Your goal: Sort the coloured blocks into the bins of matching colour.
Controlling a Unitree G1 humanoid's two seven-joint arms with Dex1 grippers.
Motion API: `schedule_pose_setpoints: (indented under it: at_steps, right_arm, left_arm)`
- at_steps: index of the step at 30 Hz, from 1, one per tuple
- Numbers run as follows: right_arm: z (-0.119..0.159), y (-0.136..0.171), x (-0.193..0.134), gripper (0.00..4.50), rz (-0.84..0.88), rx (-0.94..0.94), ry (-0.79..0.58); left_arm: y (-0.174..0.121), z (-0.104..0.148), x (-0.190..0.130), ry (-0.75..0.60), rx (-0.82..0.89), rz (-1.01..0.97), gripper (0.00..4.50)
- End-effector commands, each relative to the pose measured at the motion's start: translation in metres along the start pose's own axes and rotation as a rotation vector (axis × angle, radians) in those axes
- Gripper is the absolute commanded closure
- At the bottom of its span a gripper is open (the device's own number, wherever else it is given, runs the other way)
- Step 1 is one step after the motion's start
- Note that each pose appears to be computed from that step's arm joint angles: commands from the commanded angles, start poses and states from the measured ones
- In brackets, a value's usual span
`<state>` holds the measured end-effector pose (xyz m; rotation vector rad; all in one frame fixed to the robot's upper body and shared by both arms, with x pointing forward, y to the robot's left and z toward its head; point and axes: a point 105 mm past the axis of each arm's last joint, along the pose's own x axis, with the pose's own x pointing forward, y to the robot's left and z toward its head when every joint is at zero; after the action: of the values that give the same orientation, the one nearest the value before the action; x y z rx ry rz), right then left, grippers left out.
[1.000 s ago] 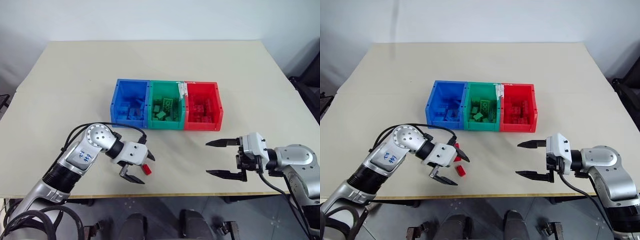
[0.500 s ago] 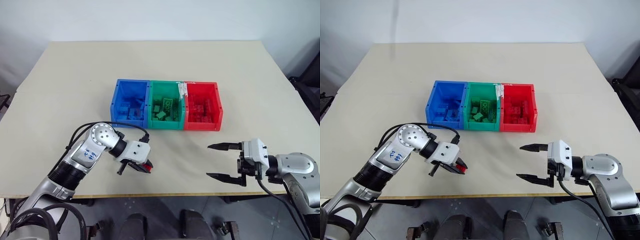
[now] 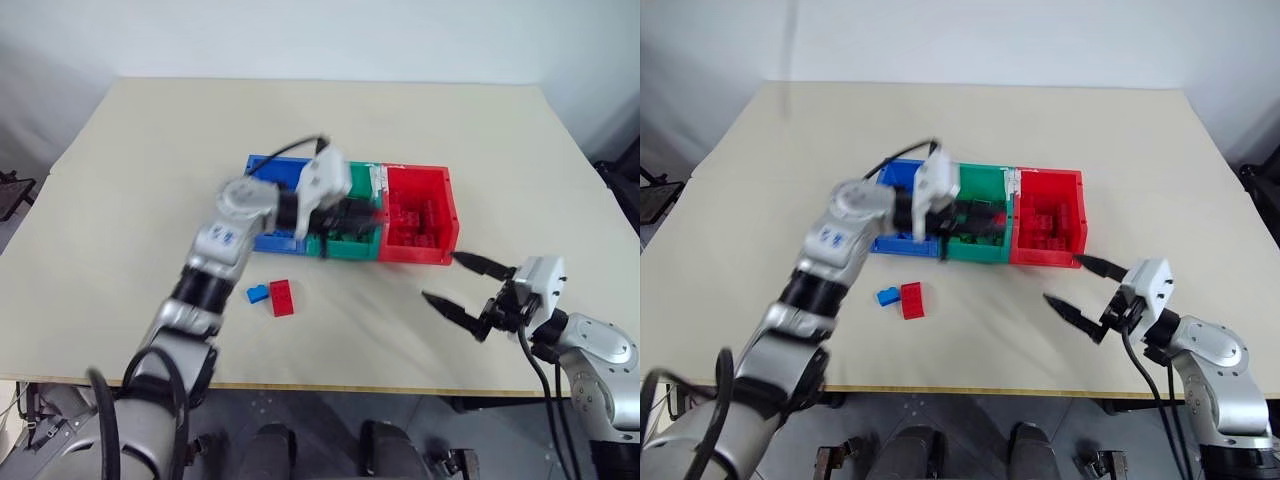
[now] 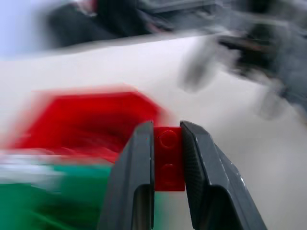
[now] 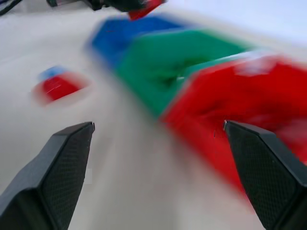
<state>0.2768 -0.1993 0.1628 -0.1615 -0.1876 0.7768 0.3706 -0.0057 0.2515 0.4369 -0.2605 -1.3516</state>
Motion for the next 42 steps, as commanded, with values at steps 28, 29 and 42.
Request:
schedule_pose_setpoints:
  at_steps: [28,29,42]
  right_arm:
    - [0.001,0.004,0.024,0.00,0.117,-0.024,-0.030]
    - [0.000,0.005,0.027,0.00,0.142,-0.030,-0.027]
    - [-0.004,0.037,0.037,0.00,0.522,-0.137,0.070]
  left_arm:
    - [0.019,-0.028,-0.046,-0.092,-0.023,0.102,1.83]
    - [0.018,-0.028,-0.055,-0.091,-0.027,0.117,1.83]
    - [-0.094,-0.046,-0.251,0.153,-0.160,0.380,0.03]
